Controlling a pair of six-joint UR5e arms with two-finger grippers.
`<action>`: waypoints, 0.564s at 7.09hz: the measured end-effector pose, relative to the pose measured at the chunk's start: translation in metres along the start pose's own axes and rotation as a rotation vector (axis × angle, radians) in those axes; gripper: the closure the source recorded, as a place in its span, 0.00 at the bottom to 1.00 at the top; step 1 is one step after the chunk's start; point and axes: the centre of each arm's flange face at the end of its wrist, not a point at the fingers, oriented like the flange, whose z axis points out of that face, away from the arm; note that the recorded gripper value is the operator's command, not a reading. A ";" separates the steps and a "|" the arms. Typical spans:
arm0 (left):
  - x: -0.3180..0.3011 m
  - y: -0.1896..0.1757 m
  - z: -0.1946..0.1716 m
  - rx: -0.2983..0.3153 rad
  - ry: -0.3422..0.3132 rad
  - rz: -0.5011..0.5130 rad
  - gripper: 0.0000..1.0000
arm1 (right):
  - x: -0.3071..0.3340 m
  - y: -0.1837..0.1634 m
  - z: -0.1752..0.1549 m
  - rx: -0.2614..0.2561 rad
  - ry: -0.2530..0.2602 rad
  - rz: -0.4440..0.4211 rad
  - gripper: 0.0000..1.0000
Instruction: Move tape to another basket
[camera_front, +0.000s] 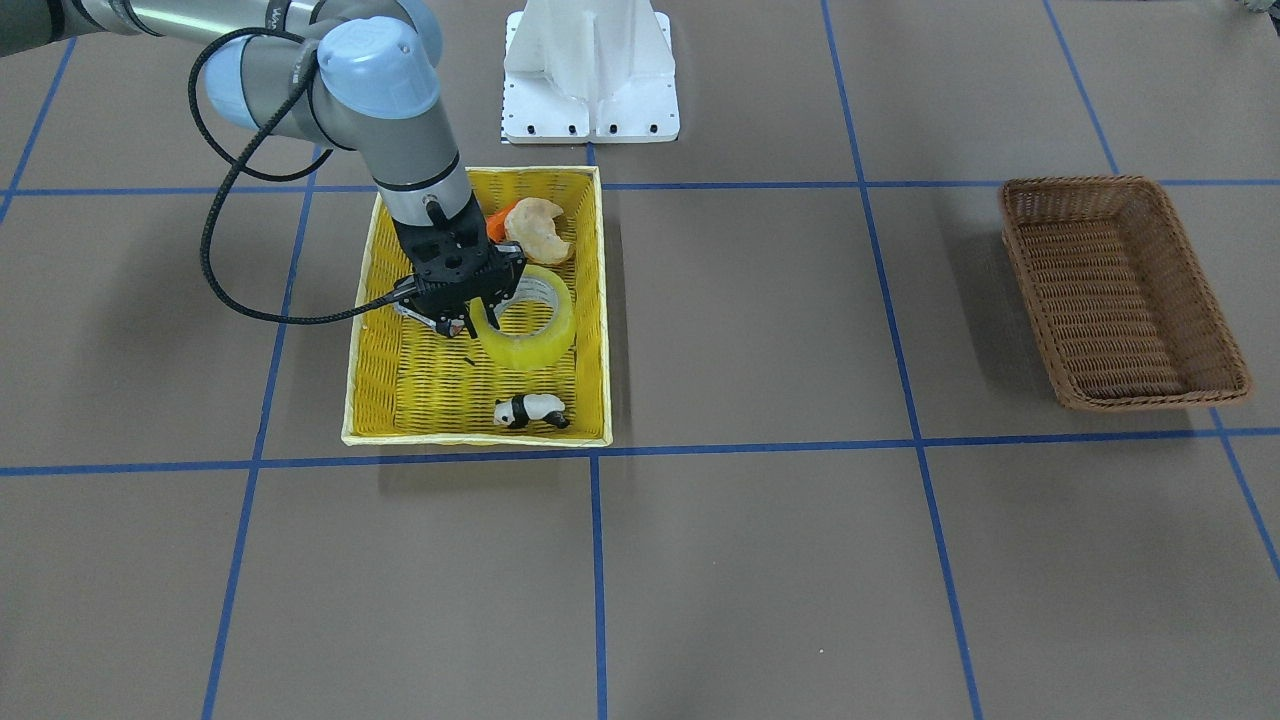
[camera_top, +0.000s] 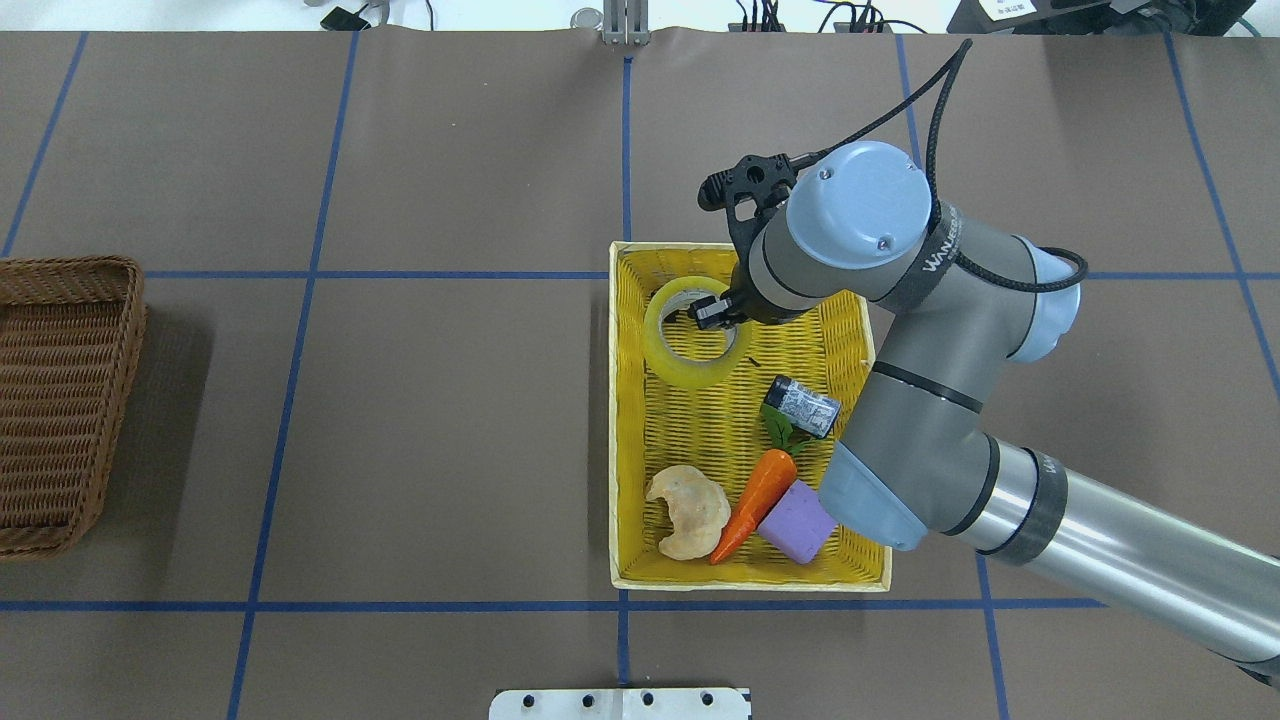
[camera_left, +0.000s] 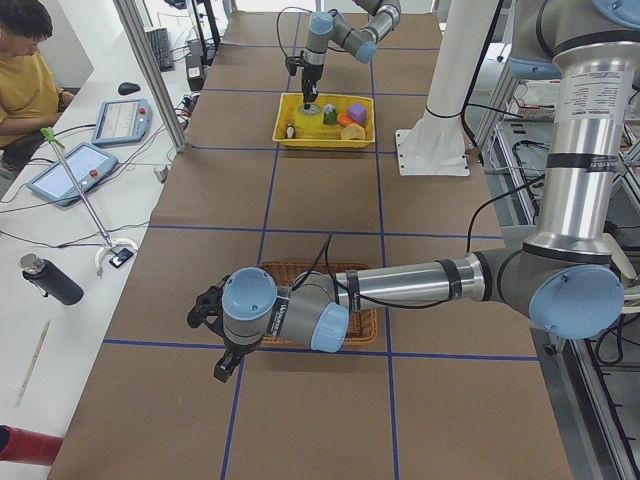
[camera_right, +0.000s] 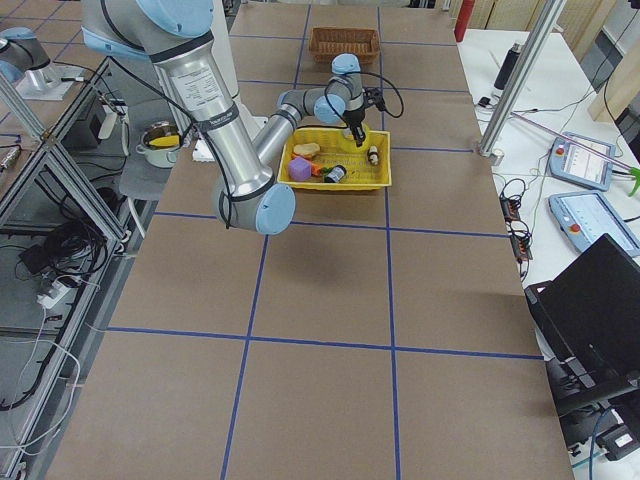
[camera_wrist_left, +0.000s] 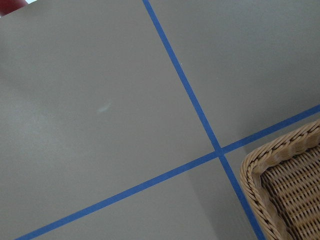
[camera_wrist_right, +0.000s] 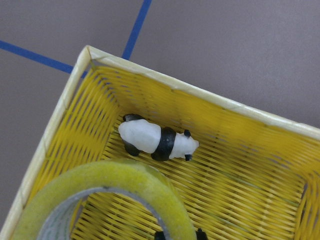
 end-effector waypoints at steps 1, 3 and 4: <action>0.002 -0.004 -0.003 0.015 0.000 0.015 0.01 | -0.009 -0.008 -0.014 0.026 -0.019 0.014 1.00; 0.013 -0.016 -0.007 0.064 0.023 0.069 0.02 | -0.030 -0.024 -0.035 0.073 -0.051 0.063 1.00; 0.023 -0.029 -0.006 0.084 0.034 0.109 0.02 | -0.045 -0.032 -0.043 0.097 -0.065 0.089 1.00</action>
